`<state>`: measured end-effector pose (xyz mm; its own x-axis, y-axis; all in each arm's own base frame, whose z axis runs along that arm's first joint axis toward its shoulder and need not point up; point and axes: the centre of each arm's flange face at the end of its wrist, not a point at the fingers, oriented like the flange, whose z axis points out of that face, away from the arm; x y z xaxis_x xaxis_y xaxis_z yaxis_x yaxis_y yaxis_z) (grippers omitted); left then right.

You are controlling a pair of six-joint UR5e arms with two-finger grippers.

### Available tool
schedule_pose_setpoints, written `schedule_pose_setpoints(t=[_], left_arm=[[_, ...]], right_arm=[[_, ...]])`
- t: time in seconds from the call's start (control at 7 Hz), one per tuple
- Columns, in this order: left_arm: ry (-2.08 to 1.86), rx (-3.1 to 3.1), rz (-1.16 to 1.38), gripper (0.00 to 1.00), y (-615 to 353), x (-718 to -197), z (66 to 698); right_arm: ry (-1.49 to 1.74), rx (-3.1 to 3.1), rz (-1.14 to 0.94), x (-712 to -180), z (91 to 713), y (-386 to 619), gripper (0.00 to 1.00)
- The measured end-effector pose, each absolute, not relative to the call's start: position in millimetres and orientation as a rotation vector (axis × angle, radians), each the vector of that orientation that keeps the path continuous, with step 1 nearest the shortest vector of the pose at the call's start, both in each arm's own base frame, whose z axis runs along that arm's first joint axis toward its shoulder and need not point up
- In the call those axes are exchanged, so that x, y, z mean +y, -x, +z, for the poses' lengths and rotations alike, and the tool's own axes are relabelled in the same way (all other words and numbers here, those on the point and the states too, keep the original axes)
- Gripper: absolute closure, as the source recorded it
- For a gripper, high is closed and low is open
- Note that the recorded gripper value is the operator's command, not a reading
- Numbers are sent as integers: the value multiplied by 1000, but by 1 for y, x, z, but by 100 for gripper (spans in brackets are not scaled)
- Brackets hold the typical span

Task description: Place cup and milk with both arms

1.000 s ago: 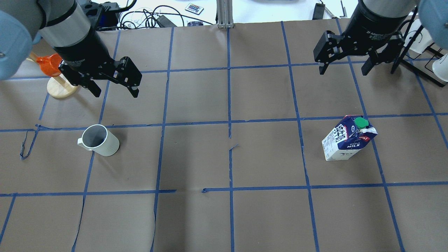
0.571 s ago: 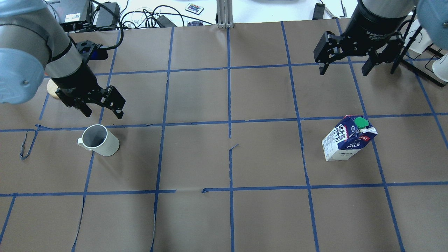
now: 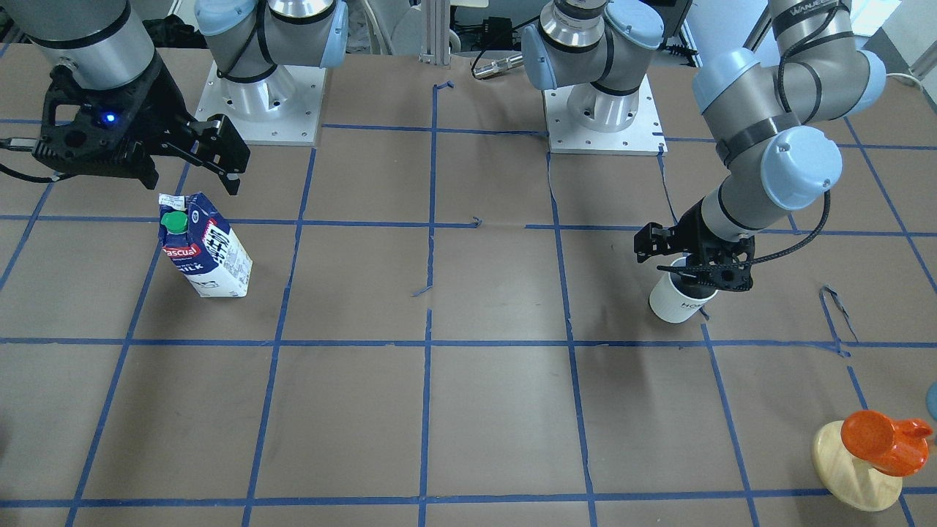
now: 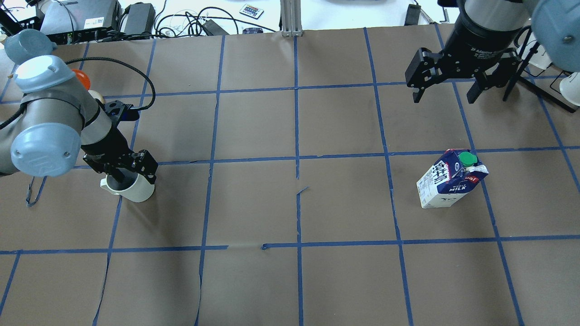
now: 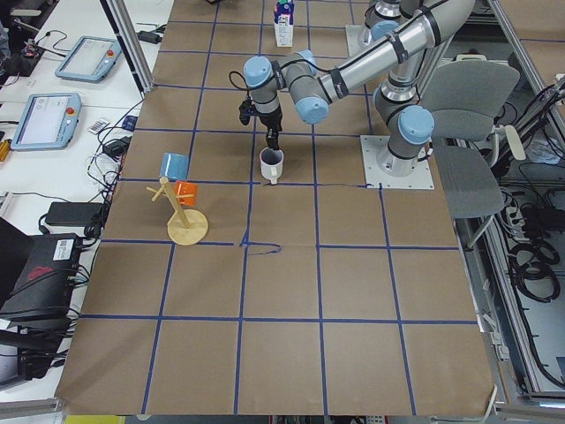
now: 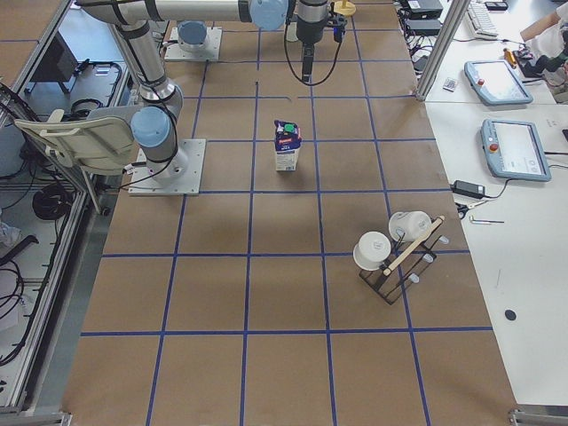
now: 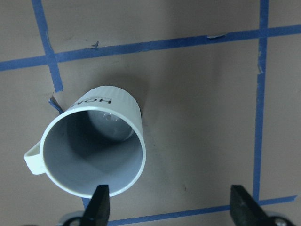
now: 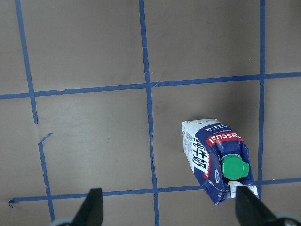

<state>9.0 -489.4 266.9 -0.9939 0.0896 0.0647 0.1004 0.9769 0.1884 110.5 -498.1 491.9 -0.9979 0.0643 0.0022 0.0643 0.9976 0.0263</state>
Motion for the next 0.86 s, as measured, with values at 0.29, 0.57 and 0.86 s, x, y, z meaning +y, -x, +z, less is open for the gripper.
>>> schedule_pose_setpoints(t=[0.29, 0.57, 0.86], left_arm=[[152, -3067, -302, 100, -11, -494, 252], [149, -3070, -299, 100, -13, -498, 248], [91, -3097, -239, 100, -14, -503, 255]], right_arm=[[88, -3120, -58, -500, 487, -109, 0], [88, -3086, -81, -500, 485, -100, 0], [87, -3083, -83, -503, 481, -97, 0]])
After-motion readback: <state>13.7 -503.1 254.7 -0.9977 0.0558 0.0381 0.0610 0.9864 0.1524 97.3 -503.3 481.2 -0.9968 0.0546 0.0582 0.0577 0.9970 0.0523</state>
